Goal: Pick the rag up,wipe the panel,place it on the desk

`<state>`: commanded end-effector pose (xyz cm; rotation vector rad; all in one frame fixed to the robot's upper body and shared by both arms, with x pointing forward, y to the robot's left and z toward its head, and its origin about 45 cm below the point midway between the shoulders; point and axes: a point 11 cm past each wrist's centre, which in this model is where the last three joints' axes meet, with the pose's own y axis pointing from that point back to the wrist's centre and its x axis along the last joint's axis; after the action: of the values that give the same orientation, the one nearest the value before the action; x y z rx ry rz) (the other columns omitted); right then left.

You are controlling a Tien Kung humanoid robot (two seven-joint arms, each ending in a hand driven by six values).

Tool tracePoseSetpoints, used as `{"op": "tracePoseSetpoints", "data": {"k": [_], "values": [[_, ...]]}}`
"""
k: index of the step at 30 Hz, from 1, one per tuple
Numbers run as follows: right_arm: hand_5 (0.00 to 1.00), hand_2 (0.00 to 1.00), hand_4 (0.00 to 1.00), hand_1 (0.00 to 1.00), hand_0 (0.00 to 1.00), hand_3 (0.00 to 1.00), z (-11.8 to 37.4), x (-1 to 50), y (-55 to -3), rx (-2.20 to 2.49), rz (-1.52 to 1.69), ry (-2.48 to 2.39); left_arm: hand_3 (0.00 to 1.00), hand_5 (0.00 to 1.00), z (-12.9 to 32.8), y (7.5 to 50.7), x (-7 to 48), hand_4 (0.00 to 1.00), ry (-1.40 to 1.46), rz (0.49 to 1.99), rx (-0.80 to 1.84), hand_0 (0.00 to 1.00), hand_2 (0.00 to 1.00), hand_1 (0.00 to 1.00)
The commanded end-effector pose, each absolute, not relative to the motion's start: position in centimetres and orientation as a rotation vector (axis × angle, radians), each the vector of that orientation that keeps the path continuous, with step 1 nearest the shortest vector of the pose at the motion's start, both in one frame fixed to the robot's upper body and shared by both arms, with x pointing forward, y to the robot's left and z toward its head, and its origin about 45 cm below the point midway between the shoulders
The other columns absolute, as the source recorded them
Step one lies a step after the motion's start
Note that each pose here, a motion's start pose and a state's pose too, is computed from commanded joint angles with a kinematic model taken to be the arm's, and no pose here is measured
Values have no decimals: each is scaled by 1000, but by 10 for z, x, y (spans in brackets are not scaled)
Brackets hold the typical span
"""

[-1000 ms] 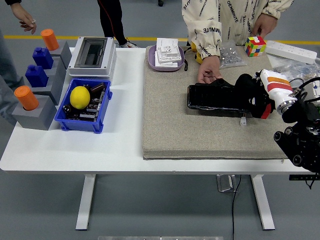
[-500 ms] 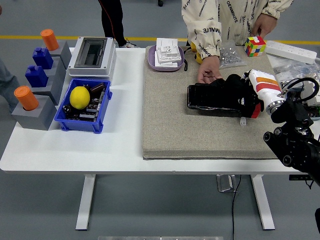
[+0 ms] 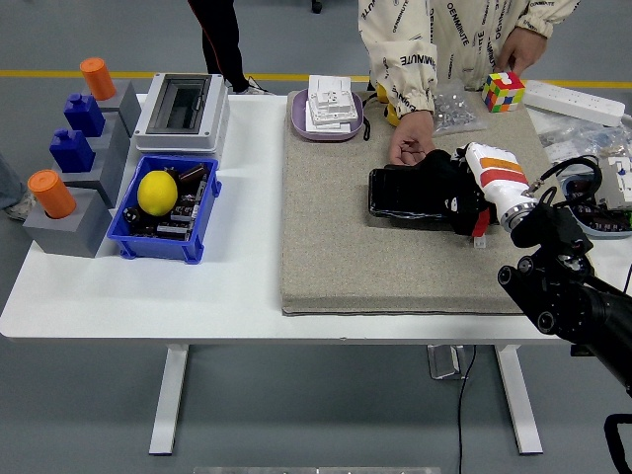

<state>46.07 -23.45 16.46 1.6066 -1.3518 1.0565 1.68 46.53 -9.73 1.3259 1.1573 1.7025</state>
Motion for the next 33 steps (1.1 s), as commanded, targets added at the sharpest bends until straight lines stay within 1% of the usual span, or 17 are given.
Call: {"op": "tracePoseSetpoints", "data": {"k": [21,33], "values": [[10,392,971,321,202,393,172,460,-187,1695,1117,-1307,565,473,-96,467,17,598,1153,1703,1329,645,734,692],[11,392,971,320,202,393,172,459,-183,1703,1129,-1291,565,473,-96,467,20,598,1151,1707,1322,644,734,693]]}}
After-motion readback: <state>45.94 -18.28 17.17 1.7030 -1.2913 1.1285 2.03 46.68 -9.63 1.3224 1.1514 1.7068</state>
